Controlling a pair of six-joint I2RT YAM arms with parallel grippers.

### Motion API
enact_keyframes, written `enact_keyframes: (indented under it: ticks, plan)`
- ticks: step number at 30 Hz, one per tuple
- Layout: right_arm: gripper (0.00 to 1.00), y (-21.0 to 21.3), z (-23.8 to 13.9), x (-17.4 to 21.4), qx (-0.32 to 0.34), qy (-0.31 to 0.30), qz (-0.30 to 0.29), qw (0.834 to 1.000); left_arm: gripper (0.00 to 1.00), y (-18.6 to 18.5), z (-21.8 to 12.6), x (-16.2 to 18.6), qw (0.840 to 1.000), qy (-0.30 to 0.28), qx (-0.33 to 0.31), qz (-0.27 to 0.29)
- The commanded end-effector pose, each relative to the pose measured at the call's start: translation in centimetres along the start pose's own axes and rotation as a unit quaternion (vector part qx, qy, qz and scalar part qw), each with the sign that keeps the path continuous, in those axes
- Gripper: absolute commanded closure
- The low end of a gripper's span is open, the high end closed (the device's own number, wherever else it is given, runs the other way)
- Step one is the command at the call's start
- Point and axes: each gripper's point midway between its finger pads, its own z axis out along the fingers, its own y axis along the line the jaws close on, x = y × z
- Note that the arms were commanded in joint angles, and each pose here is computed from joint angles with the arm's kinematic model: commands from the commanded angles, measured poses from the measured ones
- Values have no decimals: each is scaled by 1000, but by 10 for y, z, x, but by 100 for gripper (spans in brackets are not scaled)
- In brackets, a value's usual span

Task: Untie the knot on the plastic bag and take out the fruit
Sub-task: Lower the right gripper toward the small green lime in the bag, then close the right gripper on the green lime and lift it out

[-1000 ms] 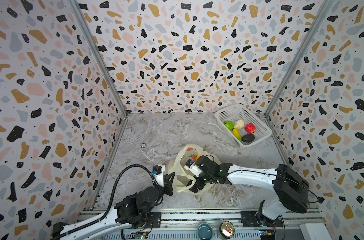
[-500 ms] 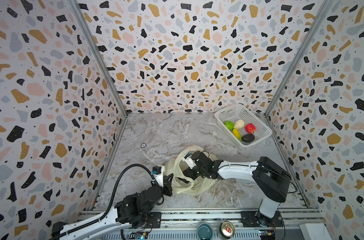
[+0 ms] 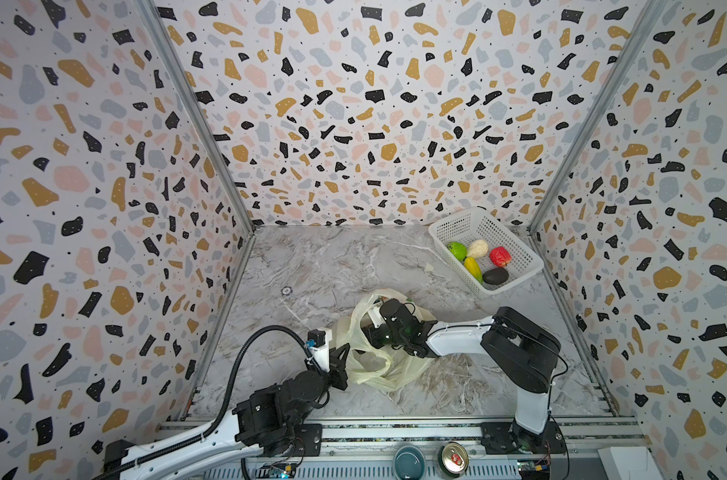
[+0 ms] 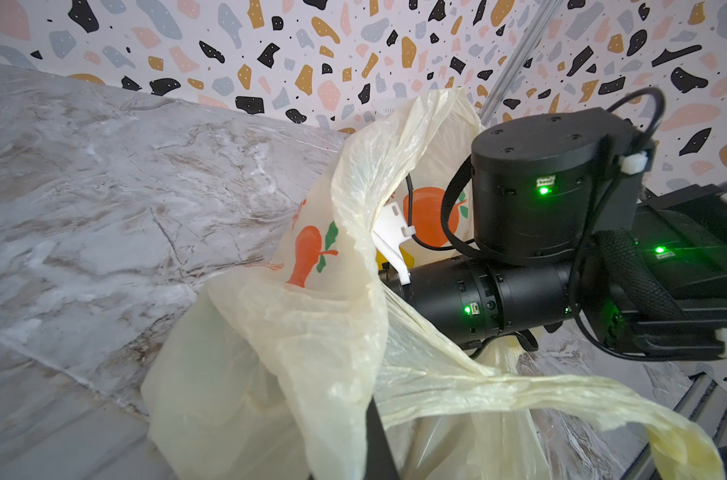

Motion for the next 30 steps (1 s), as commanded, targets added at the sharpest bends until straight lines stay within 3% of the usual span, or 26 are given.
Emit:
enact_keyframes:
  ticks: [1,17,22,26,30]
  plan:
    - [0,5,4,-21,9,-32,4,999,100,-8,0,-15,999,-31,14,-7]
    - [1,-6,51,-23,84,-19,4,996,100,-10,-1,-1,999,-12,34,-2]
    - [4,-34,42,-17,135,-20,11,991,100,-3,-5,2,1000,-7,26,-8]
    - [12,-45,30,-20,152,-29,15,988,100,0,-5,9,1000,2,25,-8]
    - [13,-54,21,-17,162,-24,22,986,100,3,-4,12,1000,7,19,-9]
